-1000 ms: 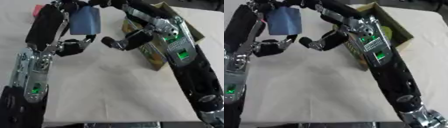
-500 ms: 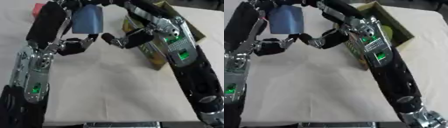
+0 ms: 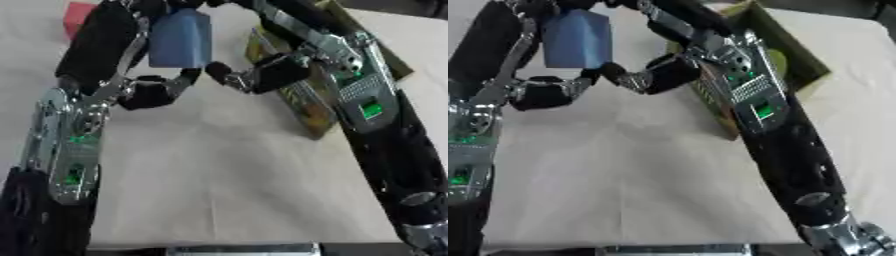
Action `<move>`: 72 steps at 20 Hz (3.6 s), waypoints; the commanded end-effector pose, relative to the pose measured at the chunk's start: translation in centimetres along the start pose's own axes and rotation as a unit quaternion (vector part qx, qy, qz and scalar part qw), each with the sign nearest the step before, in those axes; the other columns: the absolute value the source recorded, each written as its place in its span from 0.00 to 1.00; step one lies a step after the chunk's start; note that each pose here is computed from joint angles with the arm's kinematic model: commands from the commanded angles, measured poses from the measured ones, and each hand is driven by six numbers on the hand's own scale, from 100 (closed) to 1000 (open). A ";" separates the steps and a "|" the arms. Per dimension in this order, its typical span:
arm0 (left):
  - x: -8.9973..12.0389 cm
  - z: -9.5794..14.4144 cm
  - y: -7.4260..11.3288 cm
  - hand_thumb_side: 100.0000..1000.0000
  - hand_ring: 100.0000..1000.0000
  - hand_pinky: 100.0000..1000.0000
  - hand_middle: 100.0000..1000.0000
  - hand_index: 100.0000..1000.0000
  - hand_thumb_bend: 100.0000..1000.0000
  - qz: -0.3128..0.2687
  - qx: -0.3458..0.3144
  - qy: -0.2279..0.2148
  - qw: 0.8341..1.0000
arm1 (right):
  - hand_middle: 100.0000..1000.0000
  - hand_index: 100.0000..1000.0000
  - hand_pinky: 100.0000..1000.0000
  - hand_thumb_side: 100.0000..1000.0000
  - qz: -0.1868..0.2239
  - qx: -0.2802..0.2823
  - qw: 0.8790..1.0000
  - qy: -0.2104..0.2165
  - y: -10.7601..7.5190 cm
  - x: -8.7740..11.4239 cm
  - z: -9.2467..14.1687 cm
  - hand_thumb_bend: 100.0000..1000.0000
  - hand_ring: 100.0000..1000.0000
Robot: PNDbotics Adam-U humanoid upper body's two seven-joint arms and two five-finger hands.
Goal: Pick up the objects with one hand, pass them to the other hand, and then place them into the box on the other side of the table.
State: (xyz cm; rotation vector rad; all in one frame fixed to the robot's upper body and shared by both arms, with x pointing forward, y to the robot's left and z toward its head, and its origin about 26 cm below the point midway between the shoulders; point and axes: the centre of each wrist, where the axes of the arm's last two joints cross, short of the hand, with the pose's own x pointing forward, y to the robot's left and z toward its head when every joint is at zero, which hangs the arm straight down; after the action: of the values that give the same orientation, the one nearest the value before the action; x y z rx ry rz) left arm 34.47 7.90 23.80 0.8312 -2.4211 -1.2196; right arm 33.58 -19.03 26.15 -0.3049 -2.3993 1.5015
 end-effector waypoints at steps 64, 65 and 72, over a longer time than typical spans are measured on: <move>1.9 -3.0 -1.9 0.00 0.25 0.22 0.47 0.57 0.00 -0.038 0.026 -0.031 0.998 | 1.00 1.00 0.94 0.00 -0.047 0.113 0.992 0.004 -0.9 -2.4 -1.2 0.00 1.00; 1.9 -3.0 -1.9 0.00 0.25 0.23 0.47 0.57 0.00 -0.041 0.030 -0.027 0.998 | 1.00 1.00 0.94 0.00 -0.050 0.118 0.992 0.002 -0.9 -2.4 -1.2 0.00 1.00; 1.9 -3.1 -1.6 0.00 0.25 0.23 0.47 0.57 0.00 -0.064 0.043 -0.022 0.997 | 1.00 1.00 0.95 0.00 -0.052 0.140 0.989 -0.005 -0.7 -2.3 -1.2 0.00 1.00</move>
State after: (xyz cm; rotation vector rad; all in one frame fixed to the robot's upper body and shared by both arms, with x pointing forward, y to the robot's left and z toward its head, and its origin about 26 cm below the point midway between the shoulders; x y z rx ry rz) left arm 36.55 6.23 22.06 1.0341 -2.3746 -1.2465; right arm 36.34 -20.23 27.17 -0.1476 -2.1556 1.7014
